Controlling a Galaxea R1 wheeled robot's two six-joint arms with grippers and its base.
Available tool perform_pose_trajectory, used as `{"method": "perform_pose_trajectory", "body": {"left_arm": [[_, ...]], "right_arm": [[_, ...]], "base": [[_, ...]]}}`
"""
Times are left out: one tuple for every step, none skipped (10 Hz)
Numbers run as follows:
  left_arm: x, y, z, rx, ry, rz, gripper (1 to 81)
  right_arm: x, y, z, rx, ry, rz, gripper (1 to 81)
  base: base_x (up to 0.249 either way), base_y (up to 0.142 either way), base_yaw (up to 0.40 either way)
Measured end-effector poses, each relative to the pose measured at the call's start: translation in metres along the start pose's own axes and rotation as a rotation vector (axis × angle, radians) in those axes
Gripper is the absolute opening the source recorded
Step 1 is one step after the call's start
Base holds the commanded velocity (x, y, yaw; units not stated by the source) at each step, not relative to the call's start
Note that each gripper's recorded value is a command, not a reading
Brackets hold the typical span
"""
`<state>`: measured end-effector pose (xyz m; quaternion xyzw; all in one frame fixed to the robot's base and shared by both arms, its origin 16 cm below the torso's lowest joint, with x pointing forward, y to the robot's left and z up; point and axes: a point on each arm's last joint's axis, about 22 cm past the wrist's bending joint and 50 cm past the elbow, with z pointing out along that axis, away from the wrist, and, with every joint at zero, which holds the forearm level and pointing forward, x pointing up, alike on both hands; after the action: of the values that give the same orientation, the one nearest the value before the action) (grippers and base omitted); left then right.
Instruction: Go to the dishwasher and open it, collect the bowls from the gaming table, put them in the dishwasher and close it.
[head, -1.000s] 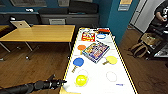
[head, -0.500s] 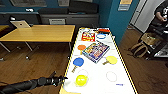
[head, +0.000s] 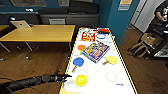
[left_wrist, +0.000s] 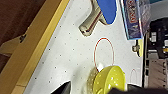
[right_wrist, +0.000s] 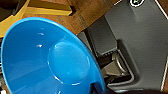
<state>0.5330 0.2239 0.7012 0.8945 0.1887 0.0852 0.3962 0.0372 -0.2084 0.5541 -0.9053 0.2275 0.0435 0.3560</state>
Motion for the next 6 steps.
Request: {"method": "perform_pose_trajectory", "body": {"left_arm": [[-0.005, 0.004, 0.006, -0.003, -0.015, 0.006, 81.1], [-0.007, 0.007, 0.011, -0.006, -0.021, 0.012, 81.1], [-0.010, 0.010, 0.016, -0.009, -0.030, 0.021, 81.1], [-0.013, 0.013, 0.021, -0.012, -0.036, 0.028, 81.1], [-0.017, 0.017, 0.027, -0.017, -0.047, 0.037, 81.1], [-0.020, 0.021, 0.034, -0.021, -0.052, 0.050, 81.1]], "right_arm": [[0.000, 0.000, 0.000, 0.000, 0.000, 0.000, 1.0], [0.000, 0.000, 0.000, 0.000, -0.001, 0.000, 1.0], [0.000, 0.000, 0.000, 0.000, 0.000, 0.000, 1.0], [0.000, 0.000, 0.000, 0.000, 0.000, 0.000, 1.0], [0.000, 0.000, 0.000, 0.000, 0.000, 0.000, 1.0], [0.000, 0.000, 0.000, 0.000, 0.000, 0.000, 1.0]], "base": [[0.000, 0.000, 0.000], [0.000, 0.000, 0.000], [0.000, 0.000, 0.000], [0.000, 0.000, 0.000], [0.000, 0.000, 0.000], [0.000, 0.000, 0.000]]}}
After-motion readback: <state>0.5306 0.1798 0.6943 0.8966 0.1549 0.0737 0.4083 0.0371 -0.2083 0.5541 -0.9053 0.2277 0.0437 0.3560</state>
